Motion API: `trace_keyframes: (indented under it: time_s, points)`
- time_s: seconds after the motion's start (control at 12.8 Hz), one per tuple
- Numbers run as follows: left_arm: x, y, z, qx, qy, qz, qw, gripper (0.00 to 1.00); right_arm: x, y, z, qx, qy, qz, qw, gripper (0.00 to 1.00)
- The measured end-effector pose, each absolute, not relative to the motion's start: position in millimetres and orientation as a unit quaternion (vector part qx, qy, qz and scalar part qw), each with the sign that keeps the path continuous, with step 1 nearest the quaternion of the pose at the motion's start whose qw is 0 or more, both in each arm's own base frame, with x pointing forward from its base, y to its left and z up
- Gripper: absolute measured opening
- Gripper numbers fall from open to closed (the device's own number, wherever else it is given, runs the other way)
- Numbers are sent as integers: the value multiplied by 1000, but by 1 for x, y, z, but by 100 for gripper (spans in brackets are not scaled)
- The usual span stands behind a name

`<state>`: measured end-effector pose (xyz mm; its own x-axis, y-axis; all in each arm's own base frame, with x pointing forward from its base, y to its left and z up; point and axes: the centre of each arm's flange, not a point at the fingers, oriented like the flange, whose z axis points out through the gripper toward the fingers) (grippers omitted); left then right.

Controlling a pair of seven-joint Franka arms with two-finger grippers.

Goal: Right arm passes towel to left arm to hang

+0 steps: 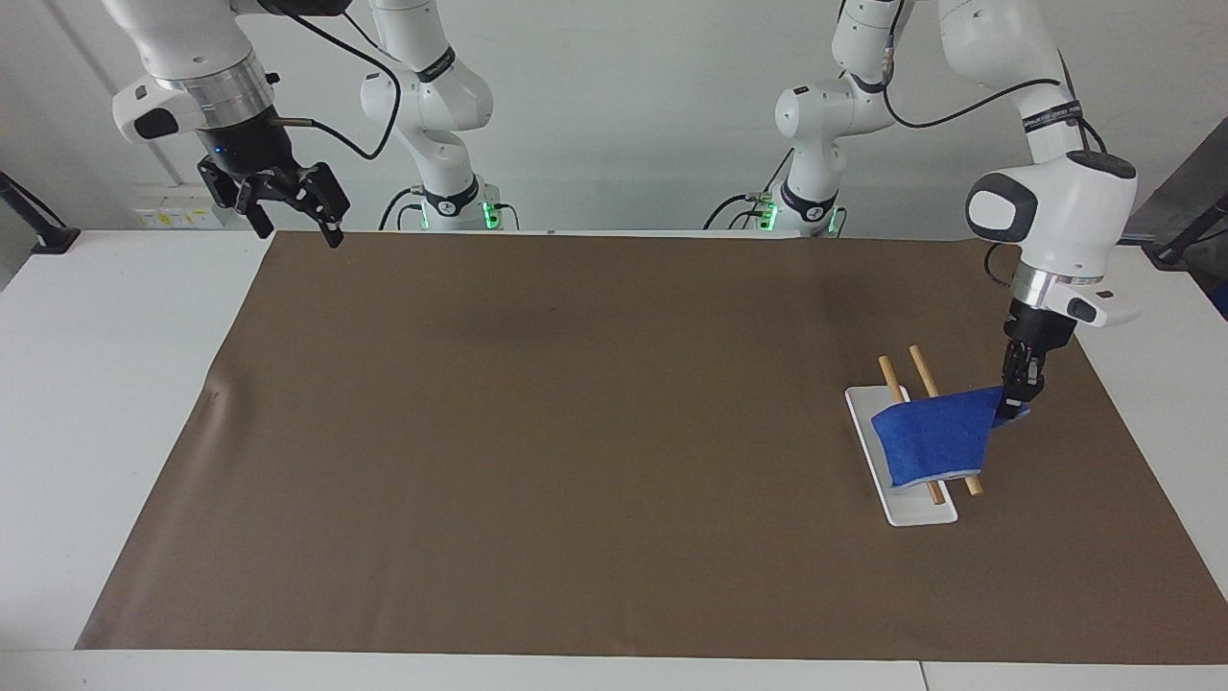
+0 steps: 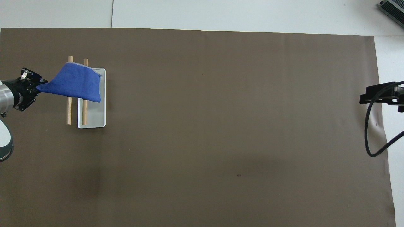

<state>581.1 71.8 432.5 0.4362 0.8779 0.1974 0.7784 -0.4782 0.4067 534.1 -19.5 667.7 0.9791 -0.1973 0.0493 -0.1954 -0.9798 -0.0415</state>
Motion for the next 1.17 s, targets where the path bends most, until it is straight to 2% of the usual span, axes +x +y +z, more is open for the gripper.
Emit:
trace_keyframes:
  time_s: [0.31, 0.39, 0.63, 0.86, 1.17]
  points:
    - [584, 83, 442, 864, 450, 198, 113, 92, 531, -47, 660, -996, 85, -12, 21, 100]
    - [587, 83, 450, 876, 435, 185, 99, 95, 531, -53, 656, -996, 82, -11, 21, 100]
    - [598, 78, 489, 910, 394, 121, 33, 93, 532, -50, 643, -997, 74, -3, 22, 100]
    - [607, 59, 528, 929, 363, 74, 6, 89, 532, -44, 639, -998, 67, 1, 11, 100]
    - [592, 21, 558, 968, 250, -6, -21, 87, 529, -37, 637, -998, 59, 4, 7, 100]
